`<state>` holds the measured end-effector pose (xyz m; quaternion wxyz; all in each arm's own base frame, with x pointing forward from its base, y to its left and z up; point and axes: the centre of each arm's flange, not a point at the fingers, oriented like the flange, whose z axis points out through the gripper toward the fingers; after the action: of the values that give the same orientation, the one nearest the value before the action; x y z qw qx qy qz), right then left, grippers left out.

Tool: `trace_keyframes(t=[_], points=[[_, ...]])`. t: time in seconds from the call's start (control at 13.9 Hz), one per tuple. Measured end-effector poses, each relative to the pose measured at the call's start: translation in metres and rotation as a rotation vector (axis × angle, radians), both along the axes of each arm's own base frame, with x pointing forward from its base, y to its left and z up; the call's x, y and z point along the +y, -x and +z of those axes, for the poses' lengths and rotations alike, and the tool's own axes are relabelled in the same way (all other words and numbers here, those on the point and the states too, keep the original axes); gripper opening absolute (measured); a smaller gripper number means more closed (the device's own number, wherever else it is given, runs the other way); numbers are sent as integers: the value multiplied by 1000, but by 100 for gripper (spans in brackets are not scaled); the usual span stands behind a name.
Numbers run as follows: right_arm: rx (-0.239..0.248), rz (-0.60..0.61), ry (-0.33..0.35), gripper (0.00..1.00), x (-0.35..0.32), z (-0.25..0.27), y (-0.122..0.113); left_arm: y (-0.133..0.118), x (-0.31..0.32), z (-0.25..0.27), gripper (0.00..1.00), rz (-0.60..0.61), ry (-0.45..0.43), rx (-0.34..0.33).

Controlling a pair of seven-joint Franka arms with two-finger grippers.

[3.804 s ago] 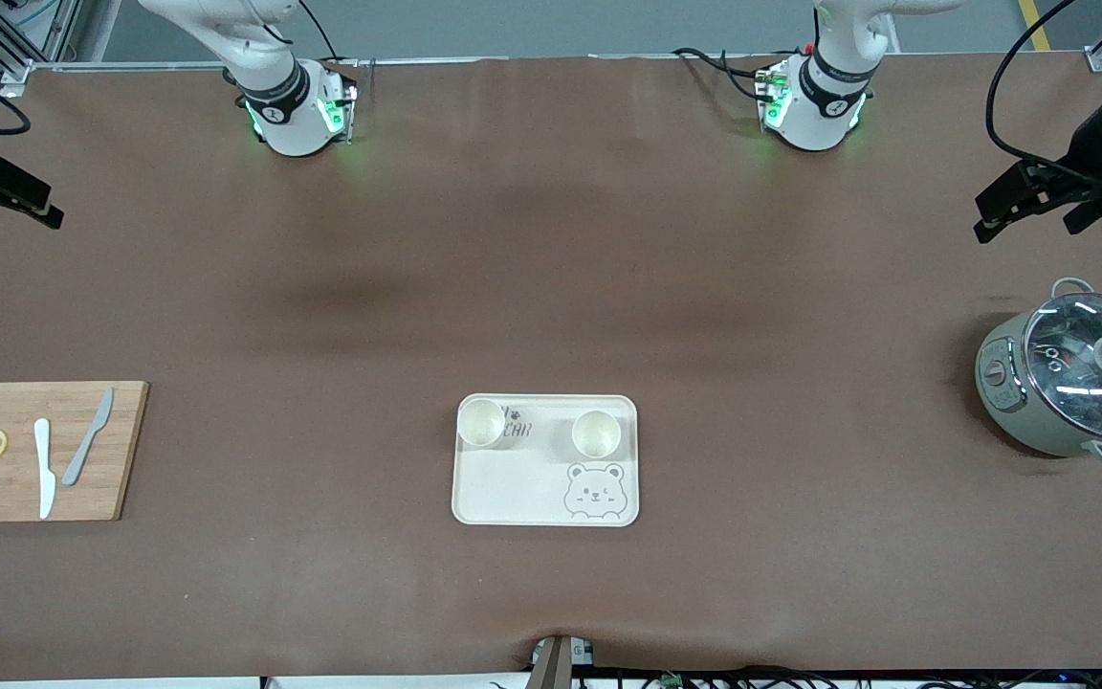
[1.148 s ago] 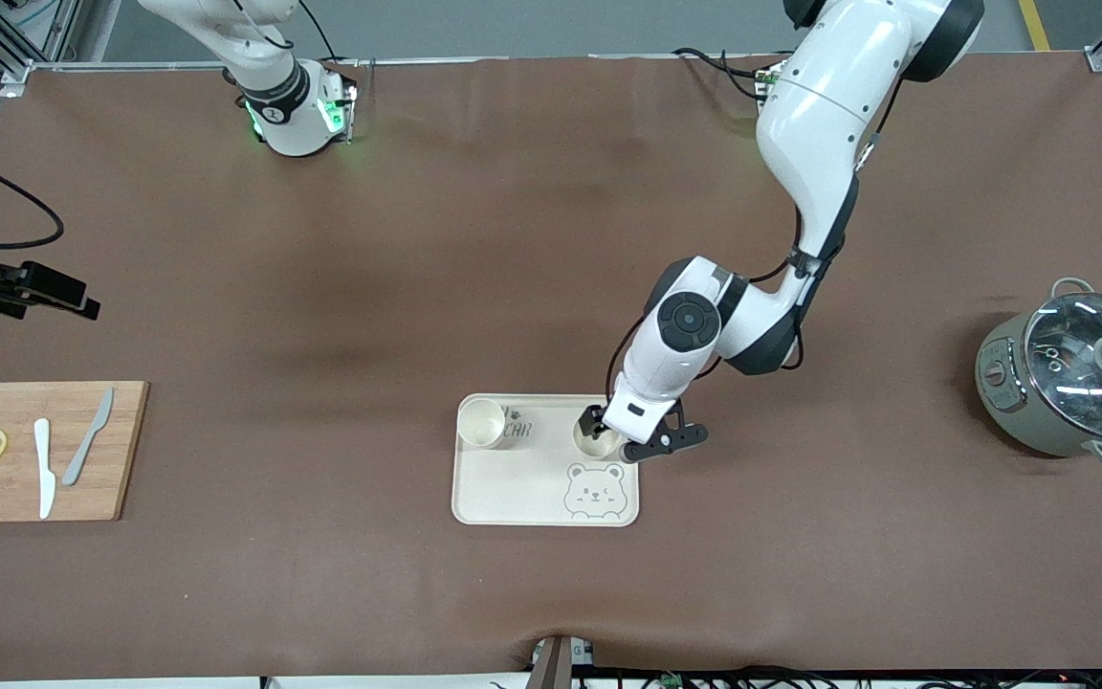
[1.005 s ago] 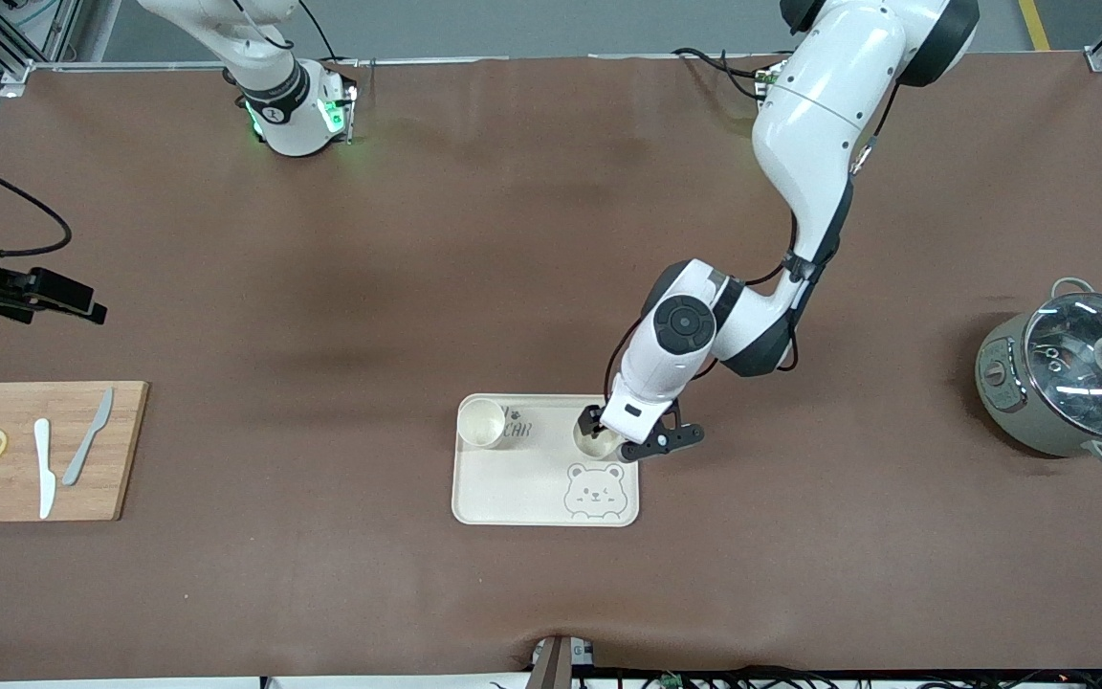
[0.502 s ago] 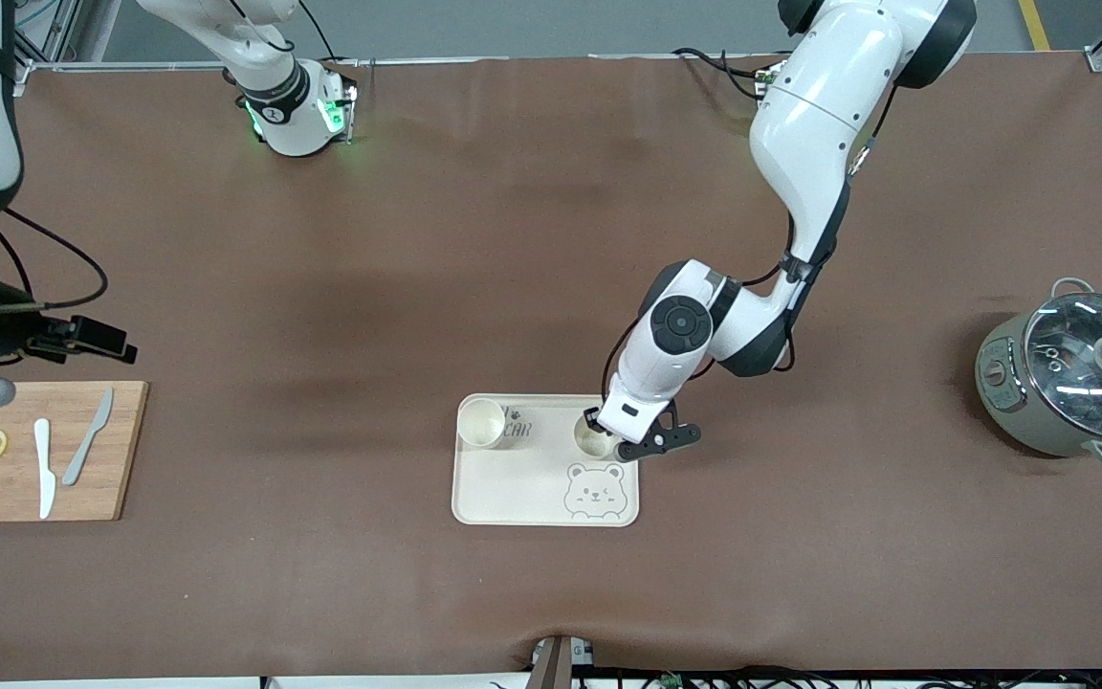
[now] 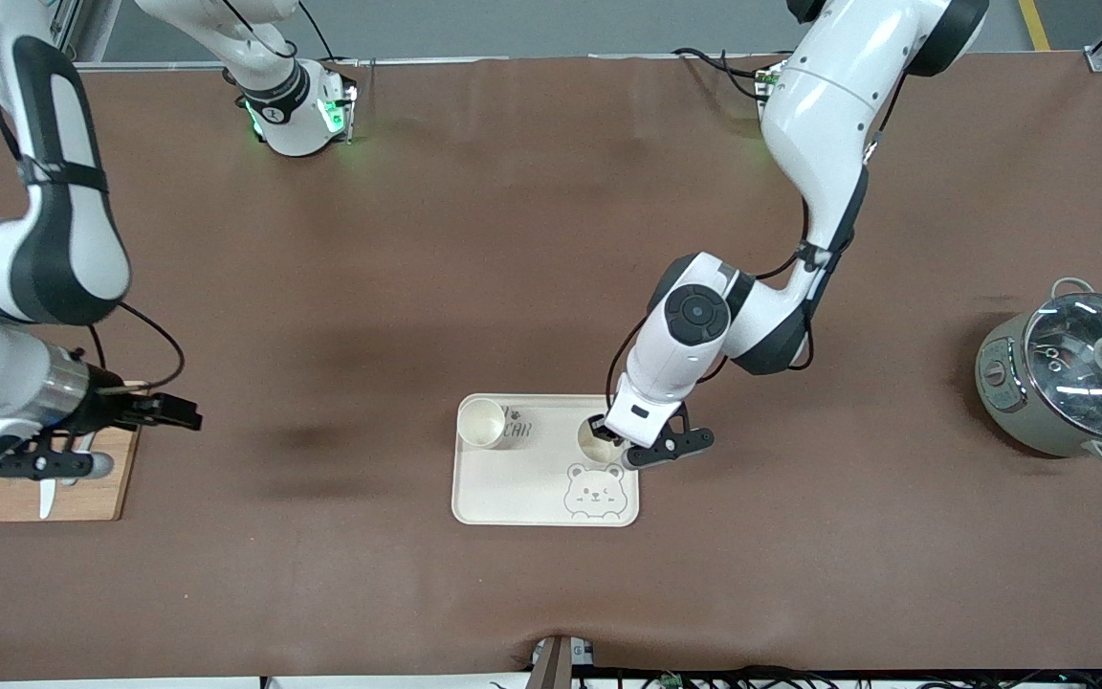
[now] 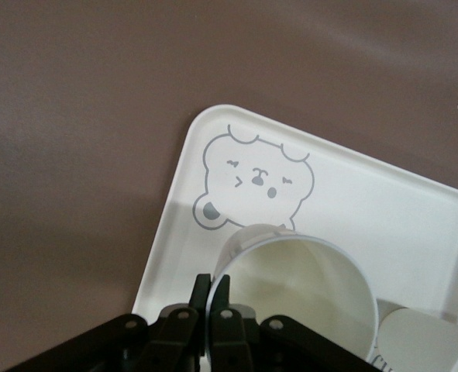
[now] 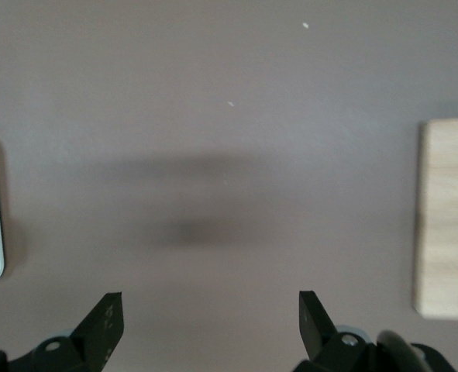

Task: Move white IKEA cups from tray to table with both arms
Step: 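Carry the cup toward the pot while the right gripper grasps the other cup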

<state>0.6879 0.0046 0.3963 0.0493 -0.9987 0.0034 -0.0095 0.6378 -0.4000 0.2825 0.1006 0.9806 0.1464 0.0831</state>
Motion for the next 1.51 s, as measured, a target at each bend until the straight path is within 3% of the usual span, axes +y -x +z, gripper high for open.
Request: trace_keyframes(t=[0.22, 0.43, 0.79, 1.0, 1.15, 1.29, 1.51], points=[[4, -25, -3, 100, 36, -48, -11, 3, 15, 44, 3, 9, -43, 54], [49, -187, -11, 100, 96, -88, -12, 9, 45, 85, 3, 36, -106, 145], [112, -421, -8, 100, 217, -104, 15, 14, 124, 108, 3, 132, -138, 197], [140, -480, -10, 100, 255, -115, 28, 21, 167, 104, 3, 185, -148, 222], [174, -516, -49, 100, 268, -120, 33, 25, 196, 93, 3, 220, -152, 236], [162, -528, -88, 100, 288, -121, 37, 34, 212, 79, 3, 239, -159, 257], [127, -564, -116, 100, 307, -125, 39, 47, 231, 61, 3, 263, -146, 230]])
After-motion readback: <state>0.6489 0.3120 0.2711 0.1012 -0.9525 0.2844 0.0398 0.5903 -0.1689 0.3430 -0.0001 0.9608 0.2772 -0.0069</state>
